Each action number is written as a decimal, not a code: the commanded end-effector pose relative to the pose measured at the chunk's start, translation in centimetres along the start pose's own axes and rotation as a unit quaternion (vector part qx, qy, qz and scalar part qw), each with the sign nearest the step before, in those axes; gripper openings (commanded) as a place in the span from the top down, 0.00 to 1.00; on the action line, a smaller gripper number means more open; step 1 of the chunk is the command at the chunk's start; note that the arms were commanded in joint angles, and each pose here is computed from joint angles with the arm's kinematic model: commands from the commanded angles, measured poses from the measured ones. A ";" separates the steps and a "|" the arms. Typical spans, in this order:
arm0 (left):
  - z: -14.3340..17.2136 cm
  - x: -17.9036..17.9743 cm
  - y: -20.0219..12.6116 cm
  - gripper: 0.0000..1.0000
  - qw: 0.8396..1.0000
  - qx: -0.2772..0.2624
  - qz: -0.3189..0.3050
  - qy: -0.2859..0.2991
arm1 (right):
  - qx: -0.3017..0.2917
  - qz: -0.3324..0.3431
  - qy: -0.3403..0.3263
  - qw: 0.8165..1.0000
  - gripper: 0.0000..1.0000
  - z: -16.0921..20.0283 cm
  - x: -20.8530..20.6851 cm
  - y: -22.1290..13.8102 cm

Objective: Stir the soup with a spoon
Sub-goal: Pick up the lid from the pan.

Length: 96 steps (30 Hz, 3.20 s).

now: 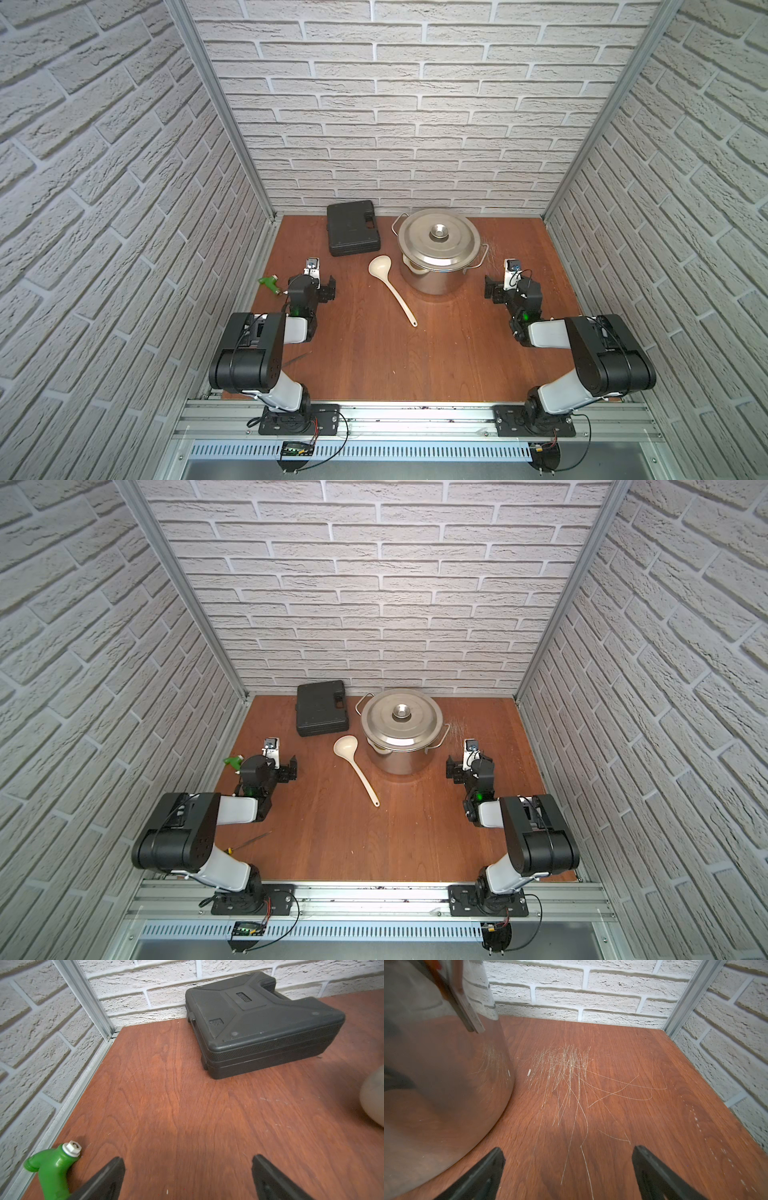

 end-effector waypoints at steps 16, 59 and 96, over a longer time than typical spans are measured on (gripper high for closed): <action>-12.6 0.2 -12.9 0.02 0.975 0.070 -0.037 -0.207 | 0.043 -0.048 0.224 0.973 0.02 -16.5 -1.8 -12.8; -13.1 -7.0 -12.2 0.02 0.956 0.154 0.037 -0.247 | 0.308 -0.118 -0.033 0.943 0.28 -21.4 16.2 2.5; -12.0 -6.7 -12.7 0.02 0.949 0.168 0.039 -0.263 | 0.281 -0.100 -0.013 0.954 0.33 -21.2 17.6 6.3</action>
Point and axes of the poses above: each gripper's point midway between its finger pads, its own y axis out along the fingers, its own x axis along the line the jaws close on, z = x × y, the point moved 5 cm from there along -y, back along the fingers, and after that the axes turned 6 degrees about -y, right-handed, at the moved point
